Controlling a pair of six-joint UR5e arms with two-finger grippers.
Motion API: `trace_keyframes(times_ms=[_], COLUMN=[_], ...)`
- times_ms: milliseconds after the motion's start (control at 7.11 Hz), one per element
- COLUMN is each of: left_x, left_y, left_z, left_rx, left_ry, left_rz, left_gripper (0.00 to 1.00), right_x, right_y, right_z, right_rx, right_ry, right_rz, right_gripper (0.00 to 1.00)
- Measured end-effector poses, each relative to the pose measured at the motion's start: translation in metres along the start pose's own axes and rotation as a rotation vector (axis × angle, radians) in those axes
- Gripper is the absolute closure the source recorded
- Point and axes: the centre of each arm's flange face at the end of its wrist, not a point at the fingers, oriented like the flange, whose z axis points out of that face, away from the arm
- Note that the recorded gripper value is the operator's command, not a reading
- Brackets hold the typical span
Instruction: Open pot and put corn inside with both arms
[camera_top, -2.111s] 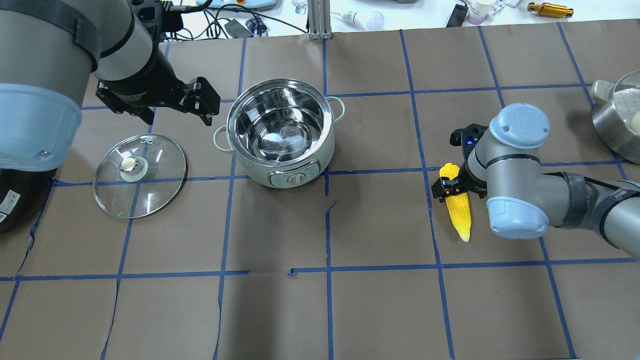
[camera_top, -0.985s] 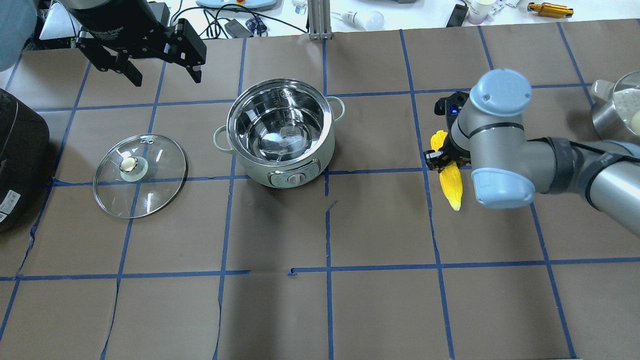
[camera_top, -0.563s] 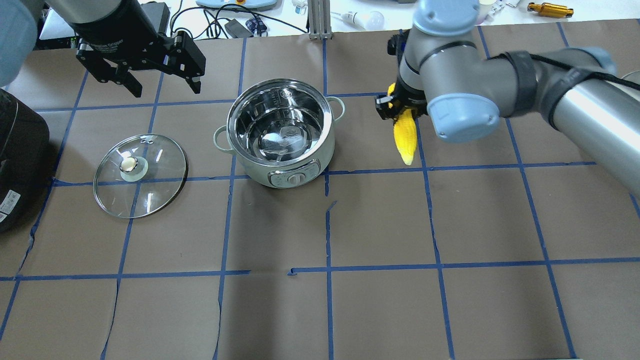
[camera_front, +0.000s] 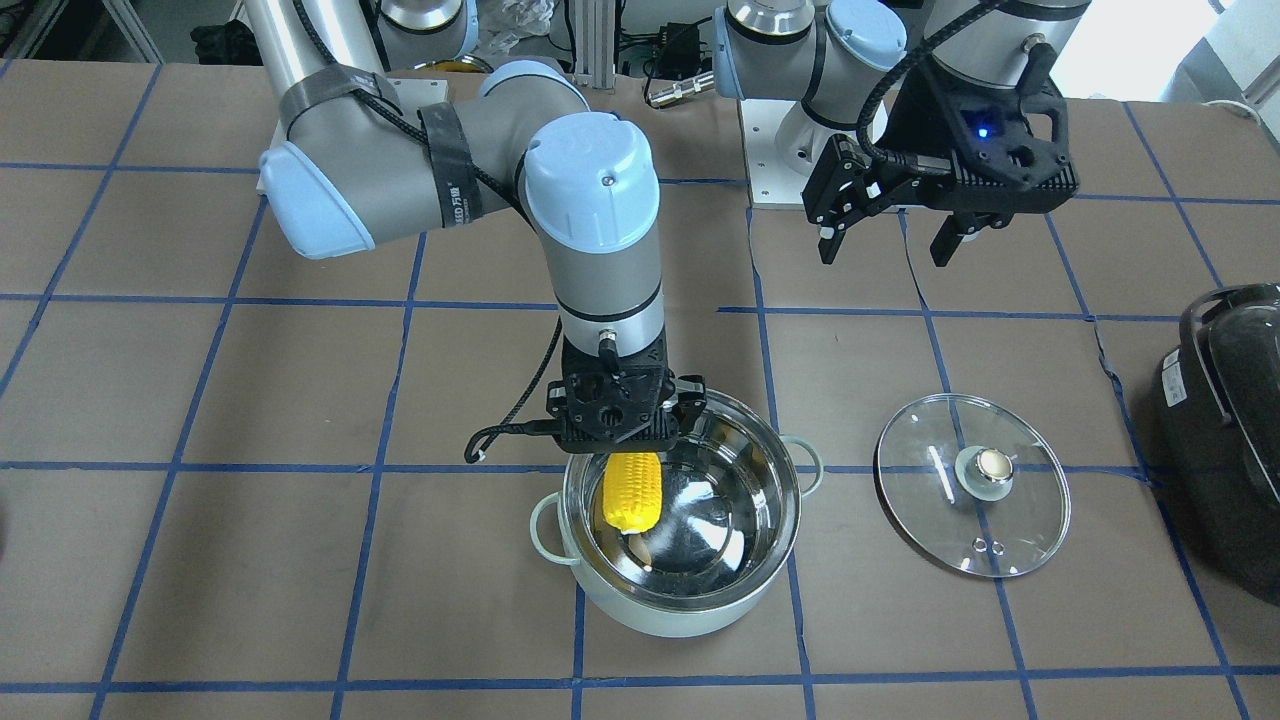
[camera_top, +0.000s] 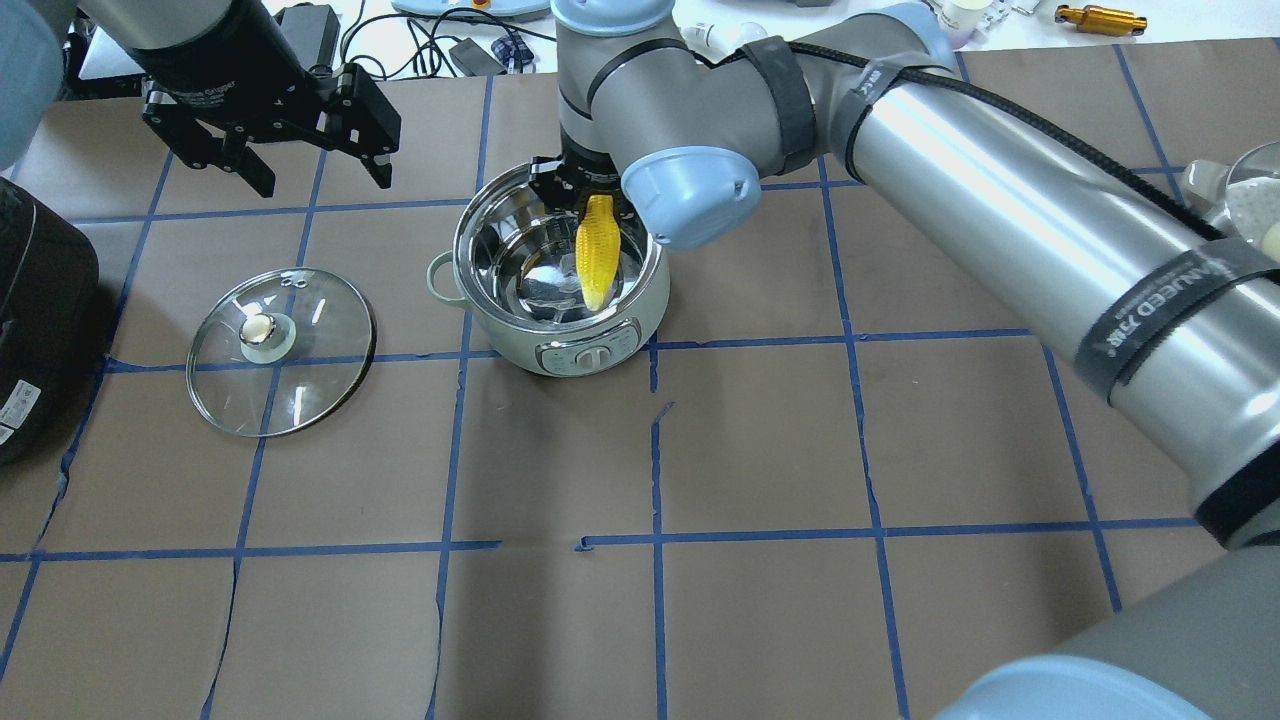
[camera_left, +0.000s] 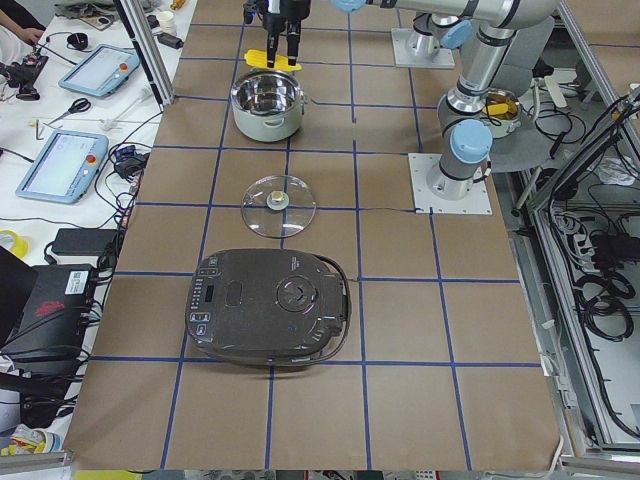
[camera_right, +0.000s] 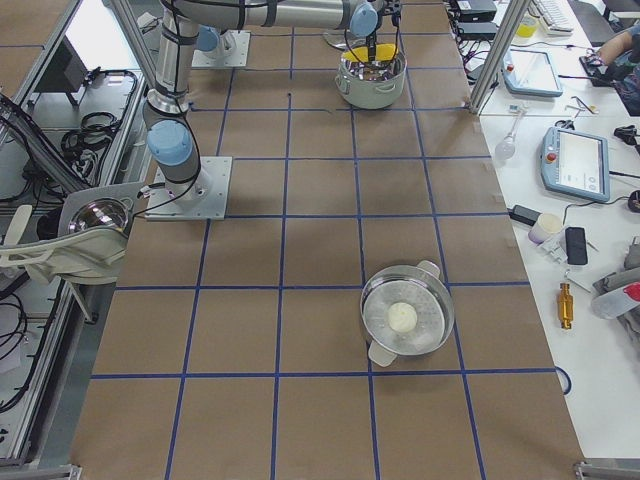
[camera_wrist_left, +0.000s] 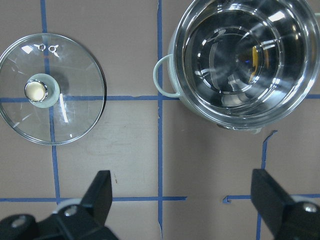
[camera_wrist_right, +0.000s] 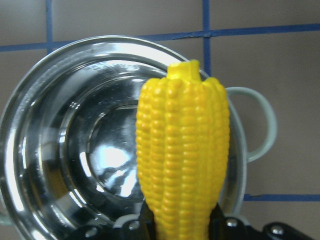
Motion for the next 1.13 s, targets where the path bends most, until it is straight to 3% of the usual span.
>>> trace_keyframes(times_ms=[422, 563, 704, 844, 1126], left_x=[0.000, 0.000, 0.001, 0.002, 0.002], left_y=[0.000, 0.000, 0.000, 0.000, 0.000], left_z=[0.000, 0.000, 0.000, 0.000, -0.001], left_rx=[0.001, 0.000, -0.001, 0.001, 0.005], left_ry=[0.005, 0.013, 0.020, 0.020, 0.019], left_rz=[0.002, 0.003, 0.003, 0.004, 0.004], left_gripper=[0.00, 0.00, 0.00, 0.00, 0.00], right_x=[-0.035, -0.038, -0.042, -0.043, -0.043], right_y=[0.012, 0.007, 0.002, -0.002, -0.005], right_z=[0.051, 0.061, 0.067, 0.071, 0.076], right_rx=[-0.043, -0.042, -0.037, -0.036, -0.035], right_ry=[-0.029, -0.025, -0.025, -0.024, -0.016], right_rz=[-0.043, -0.049, -0.051, -0.053, -0.051], right_gripper=[0.99, 0.73, 0.69, 0.32, 0.00])
